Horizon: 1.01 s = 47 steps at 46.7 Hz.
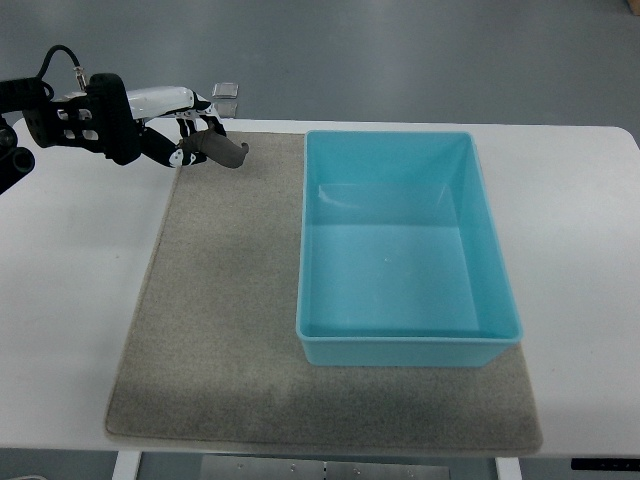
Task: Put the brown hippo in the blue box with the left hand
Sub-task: 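Lift the hippo with the left hand up off the mat, then carry the hippo with the left hand over the blue box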
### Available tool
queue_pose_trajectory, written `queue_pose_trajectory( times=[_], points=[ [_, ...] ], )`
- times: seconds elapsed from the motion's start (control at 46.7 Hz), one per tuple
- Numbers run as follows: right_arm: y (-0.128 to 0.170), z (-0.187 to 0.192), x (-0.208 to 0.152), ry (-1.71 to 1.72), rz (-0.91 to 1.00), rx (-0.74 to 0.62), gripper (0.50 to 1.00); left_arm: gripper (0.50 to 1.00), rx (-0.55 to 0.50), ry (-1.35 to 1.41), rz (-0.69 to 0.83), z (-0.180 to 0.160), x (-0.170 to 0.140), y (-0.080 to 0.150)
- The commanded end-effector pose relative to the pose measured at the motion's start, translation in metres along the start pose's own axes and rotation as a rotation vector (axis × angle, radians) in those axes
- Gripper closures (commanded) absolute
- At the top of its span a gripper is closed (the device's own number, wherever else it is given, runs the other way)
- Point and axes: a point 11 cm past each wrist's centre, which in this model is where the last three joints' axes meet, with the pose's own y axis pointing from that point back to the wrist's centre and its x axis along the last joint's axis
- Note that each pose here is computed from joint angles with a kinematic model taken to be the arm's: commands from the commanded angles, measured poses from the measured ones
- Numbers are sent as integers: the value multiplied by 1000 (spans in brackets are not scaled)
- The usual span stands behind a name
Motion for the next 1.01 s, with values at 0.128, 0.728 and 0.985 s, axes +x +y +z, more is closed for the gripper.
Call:
queue_pose_trajectory(
  times=[0.128, 0.728, 0.985],
  points=[
    [0, 0, 0, 0, 0, 0, 564, 1000, -71, -15, 47, 30, 36, -5],
    [0, 0, 0, 0, 0, 0, 564, 1000, -366, -58, -84, 153, -13, -78],
    [0, 0, 0, 1, 0, -1, 564, 1000, -386, -38, -136, 169, -45, -101]
  ],
)
